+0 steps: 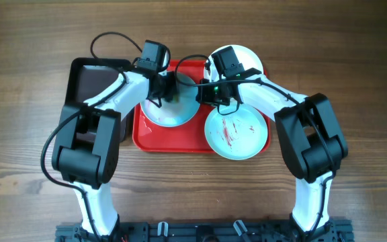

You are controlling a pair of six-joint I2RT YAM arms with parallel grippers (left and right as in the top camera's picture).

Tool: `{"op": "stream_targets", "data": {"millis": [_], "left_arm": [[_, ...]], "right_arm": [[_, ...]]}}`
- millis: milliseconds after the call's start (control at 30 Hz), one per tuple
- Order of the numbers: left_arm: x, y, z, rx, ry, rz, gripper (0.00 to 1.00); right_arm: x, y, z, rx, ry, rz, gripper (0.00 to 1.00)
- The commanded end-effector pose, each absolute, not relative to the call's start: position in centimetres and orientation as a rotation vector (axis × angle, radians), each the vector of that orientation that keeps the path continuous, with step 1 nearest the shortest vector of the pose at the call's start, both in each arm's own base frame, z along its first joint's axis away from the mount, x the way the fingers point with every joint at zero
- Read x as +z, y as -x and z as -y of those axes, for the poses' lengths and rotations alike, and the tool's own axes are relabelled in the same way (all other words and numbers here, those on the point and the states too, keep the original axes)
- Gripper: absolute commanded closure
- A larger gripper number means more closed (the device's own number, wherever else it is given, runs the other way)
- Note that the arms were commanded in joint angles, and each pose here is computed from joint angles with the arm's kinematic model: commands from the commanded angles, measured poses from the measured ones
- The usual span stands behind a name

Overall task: Clean dirty plates on tray and stack at the side
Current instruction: 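Scrub the left plate with the sponge while the right gripper holds it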

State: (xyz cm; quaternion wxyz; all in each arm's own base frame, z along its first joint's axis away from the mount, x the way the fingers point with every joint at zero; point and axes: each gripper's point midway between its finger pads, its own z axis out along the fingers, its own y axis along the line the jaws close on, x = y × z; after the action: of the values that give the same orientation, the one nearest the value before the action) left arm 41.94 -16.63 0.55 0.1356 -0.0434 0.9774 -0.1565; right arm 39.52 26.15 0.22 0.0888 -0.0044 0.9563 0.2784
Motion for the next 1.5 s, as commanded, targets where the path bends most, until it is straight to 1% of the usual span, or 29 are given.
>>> {"op": "stream_targets", "data": {"millis": [0, 67, 167, 200, 333, 567, 700, 767, 800, 900, 1167, 1233, 1333, 1400, 1467], "left_arm": [[-2.1, -36.4, 16.7, -0.489, 0.253, -3.067, 0.96], [-1.9, -35.0, 17.0, -0.535, 0.253, -3.124, 0.96], [-0.4, -34.0, 20.3, -0.869, 0.059, -3.11, 0.96], [0.3, -34.3, 21.3, -0.97, 0.014, -3.065, 0.96], [0.6, -36.9, 21.8, -0.959, -0.023, -2.948, 0.96], [-0.3, -41.8, 18.8, -0.621, 0.196, -2.823, 0.96], [-1.1, -42.7, 15.7, -0.374, 0.344, -2.793, 0.96], [-1.6, -42.4, 13.3, -0.2, 0.48, -2.782, 0.96], [-1.8, -41.9, 11.4, -0.066, 0.593, -2.766, 0.96], [-2.0, -40.1, 8.5, 0.152, 0.784, -2.735, 0.96], [-2.5, -35.2, 7.2, 0.313, 0.784, -2.914, 0.96], [-2.8, -34.4, 8.5, 0.224, 0.663, -3.023, 0.96], [-2.9, -33.0, 12.5, -0.124, 0.426, -3.192, 0.96], [-2.2, -31.9, 15.6, -0.428, 0.27, -3.26, 0.96], [-1.4, -31.0, 17.5, -0.631, 0.17, -3.279, 0.96]], "right_arm": [[-2.1, -38.2, -26.4, 0.799, 0.054, -2.905, 0.95], [-2.1, -38.2, -26.4, 0.8, 0.054, -2.905, 0.96], [-2.1, -38.2, -26.4, 0.8, 0.054, -2.904, 0.96], [-2.1, -38.2, -26.4, 0.8, 0.054, -2.905, 0.96], [-2.1, -38.1, -26.4, 0.804, 0.055, -2.907, 0.96], [-2.1, -38.1, -26.4, 0.803, 0.054, -2.909, 0.96], [-2.1, -38.1, -26.4, 0.802, 0.054, -2.909, 0.96], [-2.1, -38.1, -26.4, 0.802, 0.054, -2.908, 0.96], [-2.1, -38.1, -26.4, 0.802, 0.053, -2.908, 0.96], [-2.1, -38.1, -26.4, 0.802, 0.052, -2.909, 0.96], [-2.1, -38.2, -26.3, 0.799, 0.047, -2.907, 0.96], [-2.1, -38.2, -26.4, 0.799, 0.048, -2.908, 0.96], [-2.1, -38.2, -26.3, 0.799, 0.047, -2.907, 0.96], [-2.1, -38.2, -26.3, 0.799, 0.047, -2.907, 0.96], [-2.1, -38.2, -26.3, 0.798, 0.047, -2.909, 0.96]]}}
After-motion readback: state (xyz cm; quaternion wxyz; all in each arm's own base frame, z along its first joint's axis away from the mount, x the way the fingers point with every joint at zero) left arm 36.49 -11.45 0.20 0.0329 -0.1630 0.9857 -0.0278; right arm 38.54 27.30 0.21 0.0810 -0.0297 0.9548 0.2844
